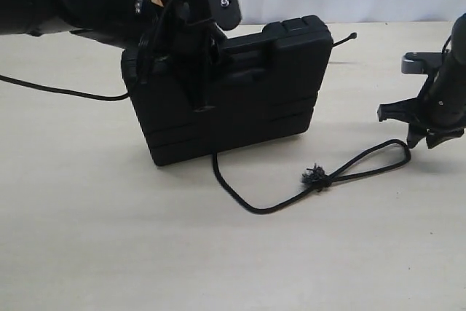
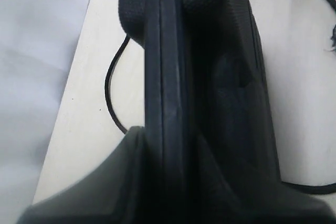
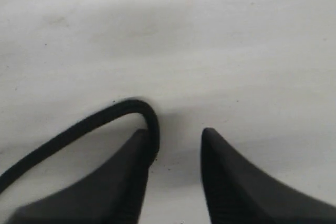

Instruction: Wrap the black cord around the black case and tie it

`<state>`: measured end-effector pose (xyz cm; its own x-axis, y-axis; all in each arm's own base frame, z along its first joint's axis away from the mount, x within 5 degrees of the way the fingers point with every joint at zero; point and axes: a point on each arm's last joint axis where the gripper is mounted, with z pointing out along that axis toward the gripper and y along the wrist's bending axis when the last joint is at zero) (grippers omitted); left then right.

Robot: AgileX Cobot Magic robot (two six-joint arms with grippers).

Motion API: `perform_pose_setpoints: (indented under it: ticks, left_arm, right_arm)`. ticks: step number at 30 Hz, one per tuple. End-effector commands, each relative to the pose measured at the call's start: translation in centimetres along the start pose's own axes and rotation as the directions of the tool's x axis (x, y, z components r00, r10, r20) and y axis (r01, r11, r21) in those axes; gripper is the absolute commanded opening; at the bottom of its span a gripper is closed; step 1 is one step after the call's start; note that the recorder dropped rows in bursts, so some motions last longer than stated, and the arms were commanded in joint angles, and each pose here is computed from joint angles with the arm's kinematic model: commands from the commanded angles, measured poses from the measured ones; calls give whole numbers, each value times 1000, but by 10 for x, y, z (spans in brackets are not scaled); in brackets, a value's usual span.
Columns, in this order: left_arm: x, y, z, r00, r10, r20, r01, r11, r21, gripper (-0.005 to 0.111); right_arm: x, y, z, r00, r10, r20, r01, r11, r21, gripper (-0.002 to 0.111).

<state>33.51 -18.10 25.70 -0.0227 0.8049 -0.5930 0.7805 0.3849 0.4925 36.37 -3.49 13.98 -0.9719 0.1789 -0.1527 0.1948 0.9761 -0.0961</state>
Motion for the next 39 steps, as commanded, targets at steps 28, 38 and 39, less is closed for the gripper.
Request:
perform_pose_setpoints:
  ticks: [28, 38, 39]
  left_arm:
    - [-25, -25, -3, 978, 172, -120, -186, 976, -113, 0]
    - [-24, -25, -3, 975, 177, -138, -192, 975, -111, 0]
    - [-25, -26, -3, 974, 180, -137, -196, 975, -109, 0]
  right_arm:
    - [49, 26, -201, 555, -443, 705, 736, 656, -168, 72]
    - [57, 38, -200, 360, -527, 770, 892, 435, -120, 72]
    - [58, 43, -200, 308, -560, 769, 913, 401, -74, 72]
